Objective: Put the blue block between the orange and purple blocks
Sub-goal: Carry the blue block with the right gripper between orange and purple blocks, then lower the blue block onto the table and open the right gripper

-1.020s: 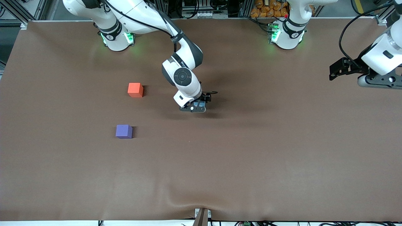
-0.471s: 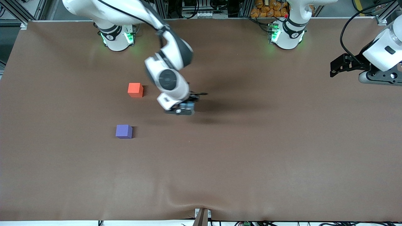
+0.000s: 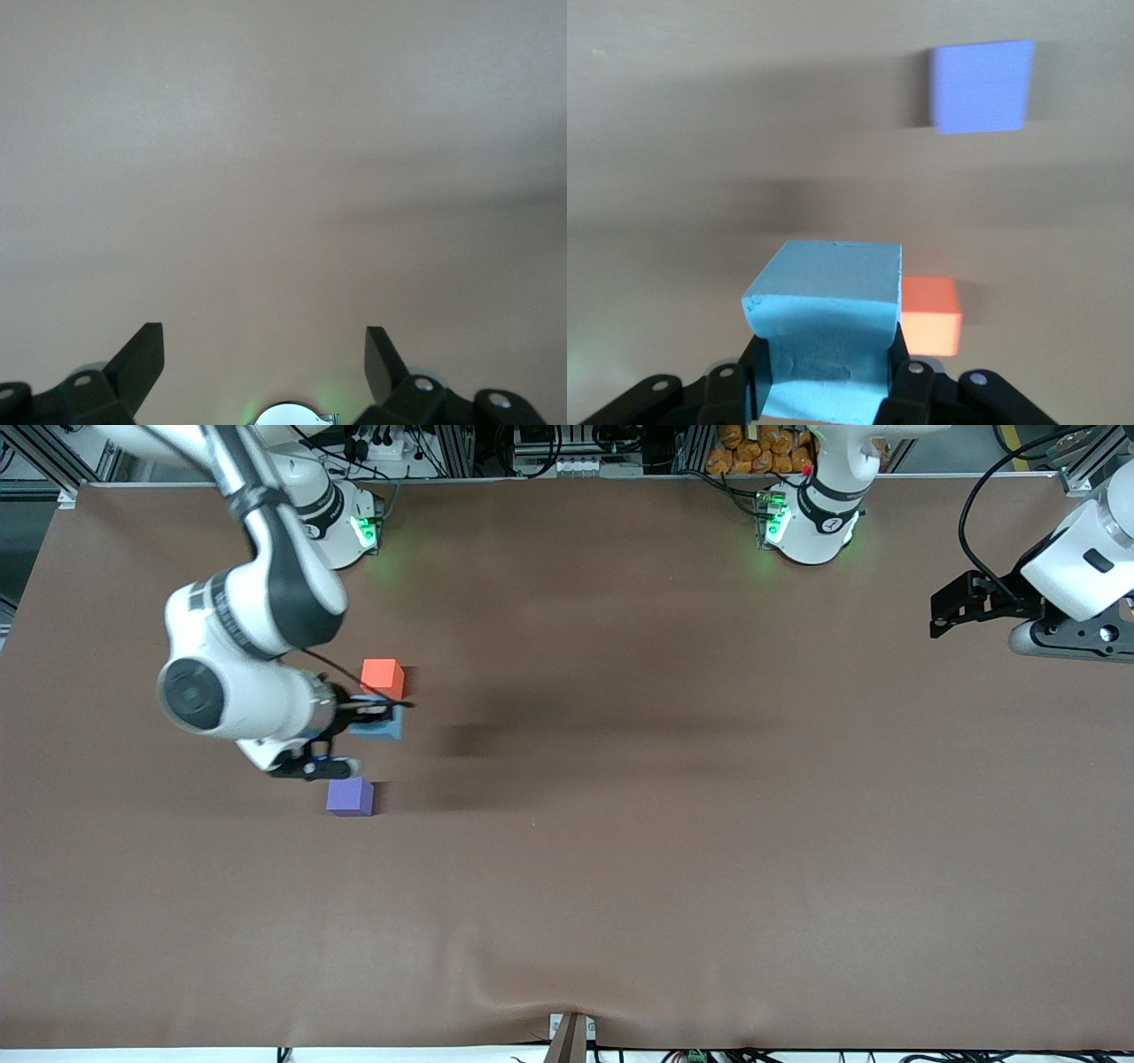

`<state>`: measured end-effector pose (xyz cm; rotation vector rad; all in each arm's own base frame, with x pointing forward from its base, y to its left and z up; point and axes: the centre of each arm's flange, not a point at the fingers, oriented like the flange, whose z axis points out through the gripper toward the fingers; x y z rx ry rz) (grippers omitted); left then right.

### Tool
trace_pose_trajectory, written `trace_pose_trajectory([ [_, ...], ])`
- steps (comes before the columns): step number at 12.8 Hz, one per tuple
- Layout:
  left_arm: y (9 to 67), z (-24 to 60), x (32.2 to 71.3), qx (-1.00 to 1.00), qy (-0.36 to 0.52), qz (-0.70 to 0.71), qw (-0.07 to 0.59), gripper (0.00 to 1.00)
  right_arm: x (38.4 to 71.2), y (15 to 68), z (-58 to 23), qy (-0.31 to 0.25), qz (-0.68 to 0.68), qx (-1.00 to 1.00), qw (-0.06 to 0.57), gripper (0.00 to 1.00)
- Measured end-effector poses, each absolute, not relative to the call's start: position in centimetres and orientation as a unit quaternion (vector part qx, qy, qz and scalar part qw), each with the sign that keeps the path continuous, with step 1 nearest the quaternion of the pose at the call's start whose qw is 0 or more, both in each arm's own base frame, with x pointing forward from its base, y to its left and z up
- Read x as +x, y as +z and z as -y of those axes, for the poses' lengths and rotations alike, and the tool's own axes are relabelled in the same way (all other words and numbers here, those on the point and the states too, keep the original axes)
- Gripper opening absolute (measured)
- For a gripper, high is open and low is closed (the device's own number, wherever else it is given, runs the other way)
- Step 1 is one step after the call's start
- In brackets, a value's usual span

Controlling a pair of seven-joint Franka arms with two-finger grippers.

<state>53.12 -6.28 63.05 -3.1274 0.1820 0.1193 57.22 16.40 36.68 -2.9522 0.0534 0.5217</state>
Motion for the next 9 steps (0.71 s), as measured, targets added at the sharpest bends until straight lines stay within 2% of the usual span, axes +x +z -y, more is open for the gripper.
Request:
trace_pose_trajectory([
  [2,63.1,6.1,53.1,-0.998,0.038,-0.056,0.003,1.0,56.7,33.2,-13.7,0.164,-0.014,-0.983,0.077,0.53],
  [6,63.0,6.0,53.1,-0.998,0.038,-0.056,0.003,1.0,53.7,26.2,-11.0,0.139,-0.011,-0.988,0.073,0.53],
  [9,63.1,5.9,53.2,-0.998,0.038,-0.054,0.003,1.0,52.3,24.1,-10.4,0.132,-0.014,-0.989,0.069,0.53],
])
